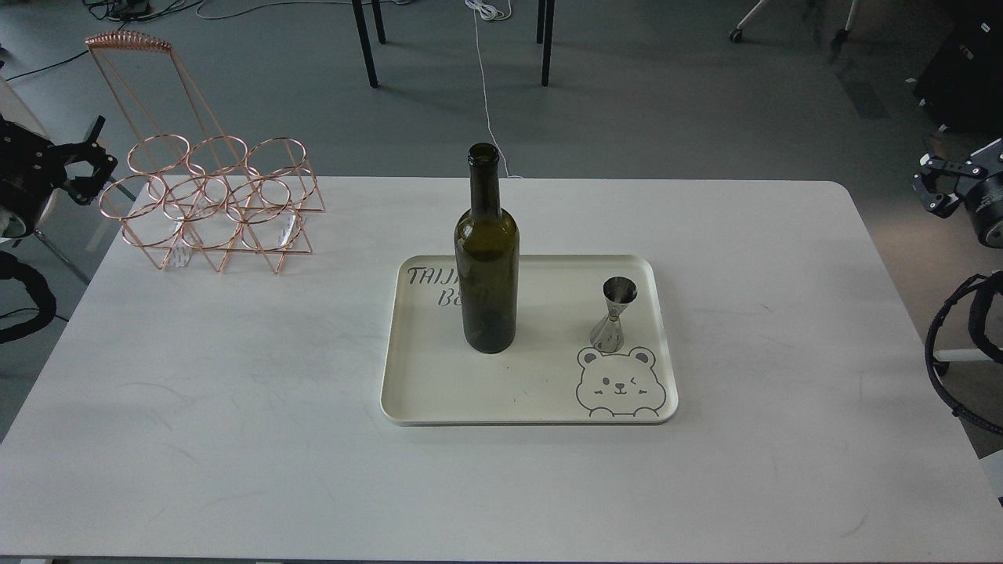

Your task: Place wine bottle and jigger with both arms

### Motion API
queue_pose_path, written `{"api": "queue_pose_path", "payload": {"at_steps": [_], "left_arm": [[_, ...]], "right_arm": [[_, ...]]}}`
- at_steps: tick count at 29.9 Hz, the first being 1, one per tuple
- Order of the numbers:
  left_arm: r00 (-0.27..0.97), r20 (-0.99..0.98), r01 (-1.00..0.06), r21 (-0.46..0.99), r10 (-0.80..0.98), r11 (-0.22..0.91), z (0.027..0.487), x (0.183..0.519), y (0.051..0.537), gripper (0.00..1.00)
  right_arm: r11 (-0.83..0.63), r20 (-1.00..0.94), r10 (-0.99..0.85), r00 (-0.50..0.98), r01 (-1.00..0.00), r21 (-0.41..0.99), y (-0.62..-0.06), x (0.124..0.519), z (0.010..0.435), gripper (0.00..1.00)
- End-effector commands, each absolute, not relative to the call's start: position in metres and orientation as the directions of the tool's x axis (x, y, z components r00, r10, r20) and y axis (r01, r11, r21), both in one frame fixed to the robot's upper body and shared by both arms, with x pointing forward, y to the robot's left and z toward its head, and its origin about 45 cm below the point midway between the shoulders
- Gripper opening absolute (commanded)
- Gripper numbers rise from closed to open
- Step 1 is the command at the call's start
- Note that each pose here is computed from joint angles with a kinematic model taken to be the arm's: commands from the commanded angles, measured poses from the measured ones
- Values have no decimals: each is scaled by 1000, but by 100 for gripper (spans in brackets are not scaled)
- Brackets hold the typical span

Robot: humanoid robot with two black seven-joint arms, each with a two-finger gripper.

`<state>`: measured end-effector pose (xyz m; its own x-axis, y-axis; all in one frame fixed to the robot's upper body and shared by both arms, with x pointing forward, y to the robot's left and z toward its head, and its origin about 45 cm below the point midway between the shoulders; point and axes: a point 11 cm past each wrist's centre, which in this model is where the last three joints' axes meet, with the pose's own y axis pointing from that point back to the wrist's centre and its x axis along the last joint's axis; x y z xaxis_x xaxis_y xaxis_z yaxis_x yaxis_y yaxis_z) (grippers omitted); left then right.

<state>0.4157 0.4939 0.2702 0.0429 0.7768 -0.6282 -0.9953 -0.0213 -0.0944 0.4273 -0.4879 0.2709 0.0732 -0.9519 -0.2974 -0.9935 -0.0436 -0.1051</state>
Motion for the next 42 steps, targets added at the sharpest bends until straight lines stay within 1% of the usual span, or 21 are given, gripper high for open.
{"api": "queue_pose_path", "payload": {"at_steps": [1,4,8,13,17,19,22,25,29,34,36,39,42], "left_arm": [[55,-612,-995,-96,789,-5,273,419,490,99],[56,-601,-995,-96,798,-2,273,419,490,99],[56,-600,-995,-99,798,-4,274,419,491,99],[59,-603,-995,-103,796,-4,275,419,490,99],[58,-602,-995,-102,796,-5,275,418,491,99],[59,-604,-995,-100,795,-2,273,417,490,99],[60,-617,-995,-99,785,-1,269,418,486,99],[59,-614,-996,-93,787,2,268,418,485,99],[59,-620,-995,-97,782,-2,268,418,486,99],[66,-630,-995,-99,774,4,266,420,480,99],[71,-633,-995,-102,771,8,266,421,478,99],[78,-636,-995,-102,768,17,265,421,474,99],[78,-633,-995,-103,771,16,267,421,476,99]], "right_arm": [[-178,-169,-966,198,-976,-126,-476,419,301,100],[-310,-38,-948,315,-945,-103,-459,410,322,100],[-455,124,-886,447,-890,-45,-428,398,334,100],[-510,409,-783,468,-860,7,-388,385,336,100],[-549,582,-661,473,-834,54,-365,373,317,100],[-574,679,-560,475,-813,96,-358,370,305,100],[-602,767,-448,459,-789,122,-342,367,284,100],[-629,824,-350,445,-764,145,-328,362,265,100],[-666,875,-192,444,-714,216,-312,350,227,100],[-664,903,-17,429,-680,310,-311,343,182,98],[-656,905,19,425,-678,333,-313,343,170,97],[-654,905,24,425,-678,336,-304,349,158,96],[-663,898,71,433,-652,367,-295,348,142,96]]}}
